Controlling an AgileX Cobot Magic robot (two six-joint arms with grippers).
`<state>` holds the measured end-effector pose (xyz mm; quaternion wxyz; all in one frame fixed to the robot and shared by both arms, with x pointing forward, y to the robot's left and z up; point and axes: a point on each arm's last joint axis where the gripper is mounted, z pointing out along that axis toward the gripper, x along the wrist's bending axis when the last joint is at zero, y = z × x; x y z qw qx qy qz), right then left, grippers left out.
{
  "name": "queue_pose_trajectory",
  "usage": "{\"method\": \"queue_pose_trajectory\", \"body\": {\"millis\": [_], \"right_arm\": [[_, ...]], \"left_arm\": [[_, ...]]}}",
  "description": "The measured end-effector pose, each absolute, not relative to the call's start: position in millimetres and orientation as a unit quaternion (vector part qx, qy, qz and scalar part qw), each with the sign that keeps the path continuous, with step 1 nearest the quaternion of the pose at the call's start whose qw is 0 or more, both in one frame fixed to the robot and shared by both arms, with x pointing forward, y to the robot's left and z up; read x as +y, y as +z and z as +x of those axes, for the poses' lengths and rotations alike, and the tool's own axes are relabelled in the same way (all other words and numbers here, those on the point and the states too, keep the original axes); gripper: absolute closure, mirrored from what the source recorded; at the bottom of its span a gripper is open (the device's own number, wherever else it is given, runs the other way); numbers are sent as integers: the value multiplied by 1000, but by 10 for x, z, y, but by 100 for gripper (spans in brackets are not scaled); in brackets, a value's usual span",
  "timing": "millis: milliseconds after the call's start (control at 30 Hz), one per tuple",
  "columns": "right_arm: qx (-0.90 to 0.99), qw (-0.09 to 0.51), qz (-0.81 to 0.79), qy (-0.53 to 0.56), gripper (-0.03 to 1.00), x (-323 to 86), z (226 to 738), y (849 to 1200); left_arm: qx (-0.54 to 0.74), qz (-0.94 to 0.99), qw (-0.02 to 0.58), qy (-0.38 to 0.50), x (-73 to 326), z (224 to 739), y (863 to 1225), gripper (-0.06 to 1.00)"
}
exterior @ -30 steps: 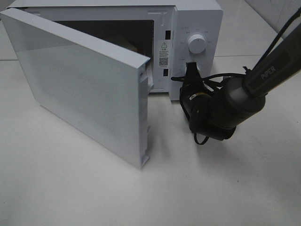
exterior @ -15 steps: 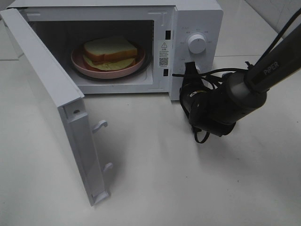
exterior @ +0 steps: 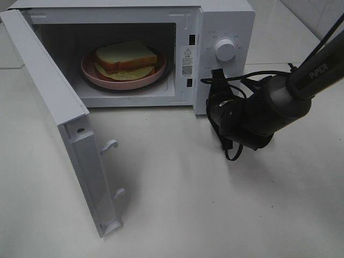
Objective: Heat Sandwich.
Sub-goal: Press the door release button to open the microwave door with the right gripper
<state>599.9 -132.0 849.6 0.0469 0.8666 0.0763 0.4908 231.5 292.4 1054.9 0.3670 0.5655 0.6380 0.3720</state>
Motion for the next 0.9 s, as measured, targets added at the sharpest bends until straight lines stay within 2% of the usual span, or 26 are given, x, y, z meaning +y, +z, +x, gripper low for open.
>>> {"method": "queue_pose_trajectory", "body": {"millis": [900], "right_arm": [[227, 90, 857, 453, 95, -1344, 6018, 8665]], "left_arm": [[638, 566, 367, 372, 2924, 2315, 10549, 23]]}}
